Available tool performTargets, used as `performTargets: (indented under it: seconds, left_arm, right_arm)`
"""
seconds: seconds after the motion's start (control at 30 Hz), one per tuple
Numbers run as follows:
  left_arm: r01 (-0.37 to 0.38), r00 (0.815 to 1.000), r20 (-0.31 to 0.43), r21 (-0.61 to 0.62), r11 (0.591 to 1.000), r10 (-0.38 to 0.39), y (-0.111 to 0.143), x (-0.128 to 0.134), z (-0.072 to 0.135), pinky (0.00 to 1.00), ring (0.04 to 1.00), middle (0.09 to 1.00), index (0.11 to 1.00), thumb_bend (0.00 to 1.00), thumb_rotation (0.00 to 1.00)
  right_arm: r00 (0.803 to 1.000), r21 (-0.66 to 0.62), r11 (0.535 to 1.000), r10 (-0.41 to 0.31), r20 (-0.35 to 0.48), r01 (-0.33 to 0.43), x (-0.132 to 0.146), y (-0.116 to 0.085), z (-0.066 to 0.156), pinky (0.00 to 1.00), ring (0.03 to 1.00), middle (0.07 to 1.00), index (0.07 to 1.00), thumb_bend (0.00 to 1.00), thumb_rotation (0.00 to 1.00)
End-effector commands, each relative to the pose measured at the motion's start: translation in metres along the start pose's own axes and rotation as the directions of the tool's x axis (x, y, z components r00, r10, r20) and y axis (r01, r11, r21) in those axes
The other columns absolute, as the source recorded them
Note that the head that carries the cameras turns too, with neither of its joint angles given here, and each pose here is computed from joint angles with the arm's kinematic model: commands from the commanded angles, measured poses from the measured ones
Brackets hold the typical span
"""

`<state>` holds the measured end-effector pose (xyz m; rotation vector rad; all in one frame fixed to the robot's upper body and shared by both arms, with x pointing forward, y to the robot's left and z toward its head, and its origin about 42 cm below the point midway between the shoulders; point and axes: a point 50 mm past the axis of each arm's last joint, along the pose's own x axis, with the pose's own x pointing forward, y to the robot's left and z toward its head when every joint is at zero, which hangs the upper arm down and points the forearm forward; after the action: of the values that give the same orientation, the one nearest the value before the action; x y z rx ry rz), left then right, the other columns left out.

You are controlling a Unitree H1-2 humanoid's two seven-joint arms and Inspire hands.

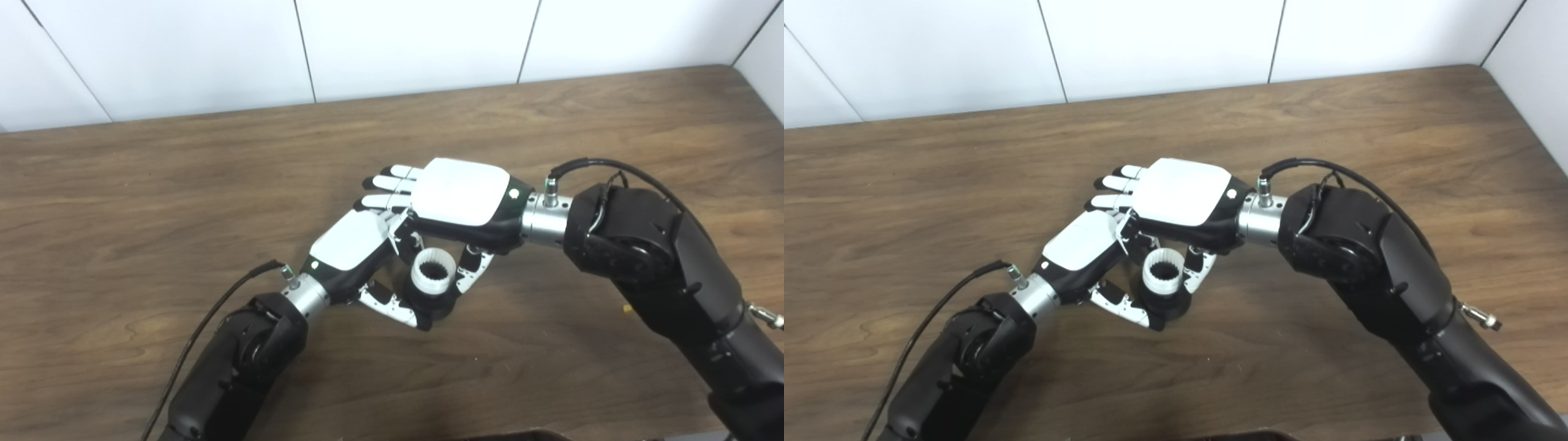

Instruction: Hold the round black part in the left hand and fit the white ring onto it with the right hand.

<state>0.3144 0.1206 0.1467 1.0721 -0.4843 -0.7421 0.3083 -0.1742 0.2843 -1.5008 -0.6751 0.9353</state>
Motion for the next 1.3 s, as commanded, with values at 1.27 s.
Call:
performTargets:
  seconds: [1.27]
  left_arm:
    - [-0.059, 0.997, 0.047, 0.016, 0.998, 0.058, 0.012, 0.002, 0.009, 1.0, 0.962, 0.954, 0.478, 0.52, 0.05]
  right_arm:
    - [1.0, 0.013, 0.999, -0.029, -0.008, 0.029, 0.0, 0.013, -0.002, 1.0, 1.0, 0.943, 0.48, 0.52, 0.13]
